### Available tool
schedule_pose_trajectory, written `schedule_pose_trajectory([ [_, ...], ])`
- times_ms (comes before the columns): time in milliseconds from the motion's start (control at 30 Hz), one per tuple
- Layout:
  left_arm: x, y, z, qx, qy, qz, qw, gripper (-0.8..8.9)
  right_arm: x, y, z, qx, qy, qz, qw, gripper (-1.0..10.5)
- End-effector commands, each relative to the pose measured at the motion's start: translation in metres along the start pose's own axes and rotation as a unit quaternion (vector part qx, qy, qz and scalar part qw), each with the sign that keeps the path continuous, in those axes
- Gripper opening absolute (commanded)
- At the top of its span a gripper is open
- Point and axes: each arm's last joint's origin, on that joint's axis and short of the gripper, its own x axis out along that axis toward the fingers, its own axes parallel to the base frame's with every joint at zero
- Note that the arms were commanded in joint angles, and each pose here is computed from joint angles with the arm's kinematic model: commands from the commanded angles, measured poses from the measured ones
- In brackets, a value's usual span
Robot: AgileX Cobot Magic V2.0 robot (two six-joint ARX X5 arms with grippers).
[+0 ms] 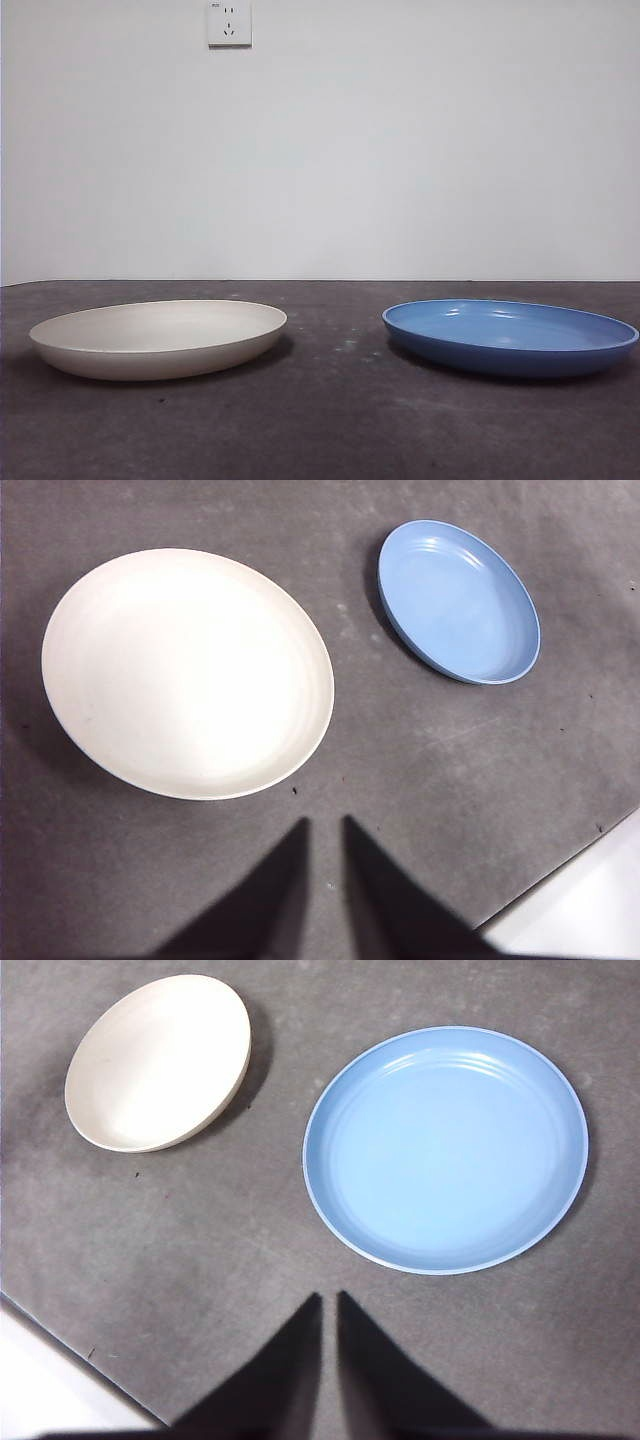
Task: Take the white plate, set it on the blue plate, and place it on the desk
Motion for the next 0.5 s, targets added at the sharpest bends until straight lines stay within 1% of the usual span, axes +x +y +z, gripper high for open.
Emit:
schedule_pose_trajectory([
  [33, -0.0033, -0.0025, 0.0052, 0.006, -0.009, -0.004, 1.0, 3.17, -0.0027, 0.0017, 0.0039, -0.006, -0.008, 0.002, 1.0, 2.6],
  [67, -0.0033, -0.0025, 0.0052, 0.006, -0.009, -0.004, 1.0, 3.86, -0.0027, 0.0017, 0.0039, -0.006, -0.008, 0.002, 1.0, 3.3],
  [100, -0.0033, -0.0025, 0.0052, 0.005, -0.009, -0.004, 1.0, 4.42, -0.0027, 0.0017, 0.0039, -0.005, -0.008, 0.002, 1.0, 3.6],
  [133, -0.0033, -0.0025, 0.0052, 0.005, -0.009, -0.004, 1.0, 4.62, -0.0027, 0.0017, 0.004, -0.005, -0.008, 0.002, 1.0, 3.6],
  [500, 0.0004, -0.0002, 0.0107, -0.007, -0.02, 0.003, 1.0, 4.66, -0.0027, 0.0018, 0.004, -0.003, -0.008, 0.002, 1.0, 3.6],
])
